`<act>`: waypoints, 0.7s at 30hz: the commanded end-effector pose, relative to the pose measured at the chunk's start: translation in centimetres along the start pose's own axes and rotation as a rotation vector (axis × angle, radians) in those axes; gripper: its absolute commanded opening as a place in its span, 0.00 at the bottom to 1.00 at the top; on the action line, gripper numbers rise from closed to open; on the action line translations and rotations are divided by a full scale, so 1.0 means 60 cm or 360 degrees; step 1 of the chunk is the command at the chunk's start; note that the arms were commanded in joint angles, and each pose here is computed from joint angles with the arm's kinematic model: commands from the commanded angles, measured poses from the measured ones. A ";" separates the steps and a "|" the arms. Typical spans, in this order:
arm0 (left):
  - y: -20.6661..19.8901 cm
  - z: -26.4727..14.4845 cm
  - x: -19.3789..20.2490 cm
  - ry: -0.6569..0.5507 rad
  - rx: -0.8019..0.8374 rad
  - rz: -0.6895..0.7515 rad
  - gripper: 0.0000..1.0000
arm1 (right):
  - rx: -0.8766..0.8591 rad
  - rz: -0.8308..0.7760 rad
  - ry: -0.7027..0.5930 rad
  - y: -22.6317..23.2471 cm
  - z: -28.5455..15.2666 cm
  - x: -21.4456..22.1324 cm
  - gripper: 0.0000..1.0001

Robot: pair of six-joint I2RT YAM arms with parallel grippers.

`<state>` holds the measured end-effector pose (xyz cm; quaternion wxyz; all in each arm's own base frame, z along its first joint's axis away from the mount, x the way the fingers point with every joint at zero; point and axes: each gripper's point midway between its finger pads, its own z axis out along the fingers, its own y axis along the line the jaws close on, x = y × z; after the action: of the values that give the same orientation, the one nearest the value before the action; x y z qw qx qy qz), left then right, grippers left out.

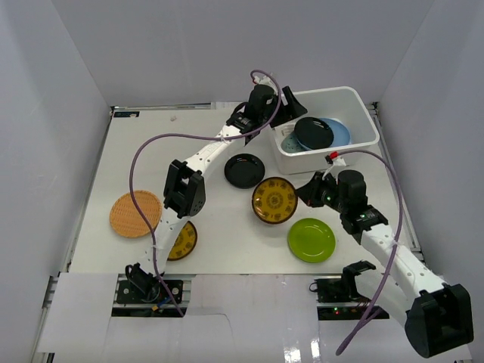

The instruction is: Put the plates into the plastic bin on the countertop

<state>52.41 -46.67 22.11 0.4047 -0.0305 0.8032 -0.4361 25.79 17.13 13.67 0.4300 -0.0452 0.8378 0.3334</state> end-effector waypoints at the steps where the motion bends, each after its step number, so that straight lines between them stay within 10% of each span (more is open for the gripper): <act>1: -0.101 -0.061 -0.085 -0.0149 0.0224 0.0049 0.87 | 0.0071 -0.0123 -0.0161 0.023 -0.030 -0.085 0.08; 10: -0.165 -0.251 -0.225 -0.0437 0.0254 0.0263 0.98 | 0.0267 -0.0173 -0.0441 0.027 -0.056 -0.224 0.08; 21: 0.229 -0.422 0.028 -0.0284 -0.0717 0.0032 0.95 | 0.0557 0.0010 -0.0680 -0.089 -0.028 -0.421 0.08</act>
<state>39.66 -25.42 28.18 0.5111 -0.0962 0.7895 -0.3260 39.77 8.15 28.58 0.5709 0.0781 0.7945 0.1917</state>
